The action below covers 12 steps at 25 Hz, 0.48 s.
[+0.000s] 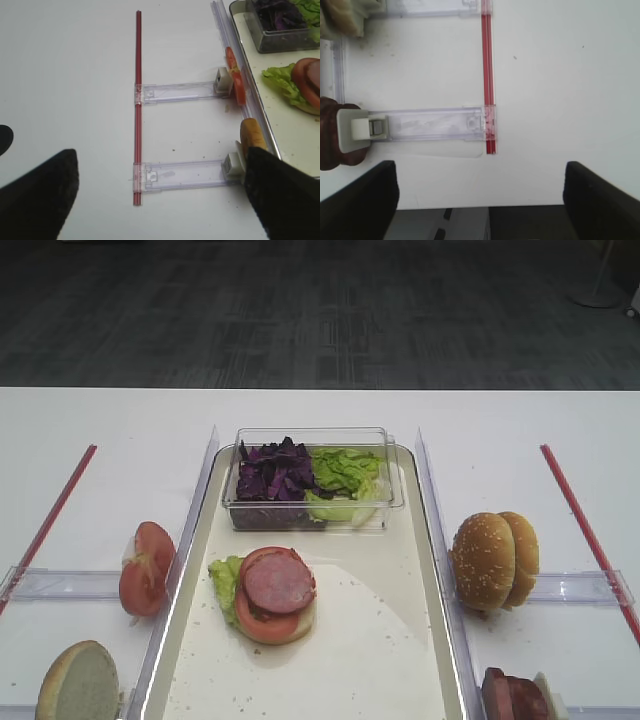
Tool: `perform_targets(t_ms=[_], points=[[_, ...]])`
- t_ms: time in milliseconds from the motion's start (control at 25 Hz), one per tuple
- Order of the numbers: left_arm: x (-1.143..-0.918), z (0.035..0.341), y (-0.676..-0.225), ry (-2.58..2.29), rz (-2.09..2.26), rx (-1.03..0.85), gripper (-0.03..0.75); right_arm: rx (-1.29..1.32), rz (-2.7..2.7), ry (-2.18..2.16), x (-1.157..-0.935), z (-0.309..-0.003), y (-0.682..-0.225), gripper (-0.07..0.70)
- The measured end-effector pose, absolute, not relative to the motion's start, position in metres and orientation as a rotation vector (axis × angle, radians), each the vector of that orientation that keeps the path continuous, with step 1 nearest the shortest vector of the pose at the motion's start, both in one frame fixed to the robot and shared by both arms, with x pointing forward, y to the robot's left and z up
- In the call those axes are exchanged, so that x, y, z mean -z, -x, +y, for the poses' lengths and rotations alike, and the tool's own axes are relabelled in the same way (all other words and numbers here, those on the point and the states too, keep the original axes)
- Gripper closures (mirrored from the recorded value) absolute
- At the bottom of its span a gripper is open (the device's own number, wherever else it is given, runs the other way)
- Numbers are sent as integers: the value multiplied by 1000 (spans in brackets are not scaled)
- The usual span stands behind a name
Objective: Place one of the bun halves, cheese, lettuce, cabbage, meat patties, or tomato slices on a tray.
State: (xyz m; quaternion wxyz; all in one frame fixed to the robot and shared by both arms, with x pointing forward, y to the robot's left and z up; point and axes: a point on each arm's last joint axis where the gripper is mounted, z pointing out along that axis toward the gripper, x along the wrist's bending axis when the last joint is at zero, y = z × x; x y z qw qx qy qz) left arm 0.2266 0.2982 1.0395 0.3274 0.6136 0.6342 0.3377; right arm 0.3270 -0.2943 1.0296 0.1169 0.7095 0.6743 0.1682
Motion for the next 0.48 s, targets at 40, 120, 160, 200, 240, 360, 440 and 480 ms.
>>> perform_targets(t_ms=[40, 120, 160, 200, 240, 360, 440, 480], points=[[-1040, 298, -227, -1607, 1661, -884, 97, -509, 1959, -2055, -1032, -295, -323, -45], [-1040, 298, -227, -1607, 1661, -884, 97, -538, 1927, -2011, -1035, -296, -313, -45], [-1040, 298, -227, -1607, 1661, -884, 97, -544, 1919, -1999, -1034, -296, -309, -45], [-1040, 298, -227, -1607, 1661, -884, 97, -553, 1905, -1983, -1034, -297, -304, -45], [-1040, 298, -227, -1607, 1661, -884, 97, -570, 1888, -1972, -1034, -297, -300, -45], [-1040, 298, -227, -1607, 1661, -884, 97, -626, 1842, -1942, -1036, -297, -291, -45], [-1040, 298, -227, -1607, 1661, -884, 97, -656, 1817, -1922, -1037, -296, -285, -45], [-1040, 298, -227, -1607, 1661, -884, 97, -670, 1807, -1910, -1037, -296, -283, -45]])
